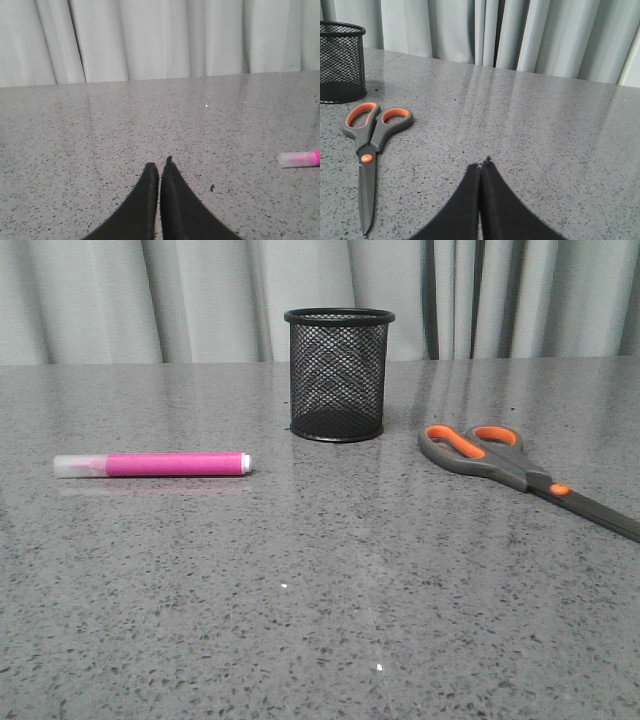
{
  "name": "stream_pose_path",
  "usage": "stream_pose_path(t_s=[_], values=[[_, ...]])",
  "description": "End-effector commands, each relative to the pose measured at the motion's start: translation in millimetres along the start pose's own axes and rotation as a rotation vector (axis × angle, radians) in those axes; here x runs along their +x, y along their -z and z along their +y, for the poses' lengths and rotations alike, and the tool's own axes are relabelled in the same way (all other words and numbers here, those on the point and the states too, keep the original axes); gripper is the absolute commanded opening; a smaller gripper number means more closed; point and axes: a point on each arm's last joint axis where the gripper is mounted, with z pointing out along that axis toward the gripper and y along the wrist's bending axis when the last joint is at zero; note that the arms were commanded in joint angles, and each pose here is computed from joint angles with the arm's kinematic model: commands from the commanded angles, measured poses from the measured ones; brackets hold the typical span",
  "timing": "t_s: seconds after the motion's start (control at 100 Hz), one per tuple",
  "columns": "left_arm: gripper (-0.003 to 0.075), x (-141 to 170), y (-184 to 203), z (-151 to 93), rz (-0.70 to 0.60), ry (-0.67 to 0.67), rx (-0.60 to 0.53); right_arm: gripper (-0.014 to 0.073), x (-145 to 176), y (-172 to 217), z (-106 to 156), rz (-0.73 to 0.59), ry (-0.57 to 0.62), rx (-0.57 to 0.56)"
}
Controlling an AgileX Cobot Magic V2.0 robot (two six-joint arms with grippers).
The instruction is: Put pen and scissors into bin
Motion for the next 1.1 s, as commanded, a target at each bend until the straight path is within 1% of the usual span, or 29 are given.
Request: stream_pose_path(t_s=[0.0,0.15,0.29,0.48,0.56,0.64,0.76,0.87,0.93,0.99,1.09], values=[[-0.0019,5.9,0.6,-0.7,-0.069,0.053,-0.002,-0.0058,-4.0,1.0,-0.7,-0.088,0.01,0.015],[-0.0019,5.8,0.6,-0.9,-0.069,0.153,0.004,-0.0058,-5.1,1.1,-0.7,-0.1,-0.054,0.012],[-0.0019,5.7,0.6,-1.3,-0.07,0.28,0.012,-0.0058,-10.3,1.8,-2.3,-0.161,-0.199,0.016],[-0.0019,3.7,0.7,-0.7,-0.091,0.551,0.022,-0.0058,-14.5,2.8,-5.7,-0.216,-0.418,0.027],[-0.0019,1.5,1.1,-0.6,-0.097,0.702,0.031,-0.0057,-16.5,3.3,-7.2,-0.229,-0.519,0.028],[-0.002,-3.3,2.0,-0.5,-0.107,0.763,0.041,-0.0052,-21.0,4.3,-7.2,-0.227,-0.564,0.015],[-0.002,-19.2,4.8,-0.8,-0.128,0.745,0.066,-0.0046,-34.3,5.1,-4.5,-0.177,-0.561,-0.03],[-0.002,-44.0,7.1,-1.8,-0.121,0.634,0.093,-0.0046,-51.5,-0.3,-3.3,-0.095,-0.553,-0.062],[-0.002,-59.6,6.5,-2.6,-0.088,0.545,0.105,-0.0046,-63.3,-5.8,-3.2,-0.044,-0.543,-0.076],[-0.002,-73.3,3.8,-3.1,-0.036,0.468,0.113,-0.0046,-72.2,-15.9,-2.2,0.042,-0.528,-0.092],[-0.0019,-98.2,-5.8,-2.9,0.074,0.356,0.121,-0.0047,-88.8,-35.0,-1.1,0.189,-0.459,-0.123]])
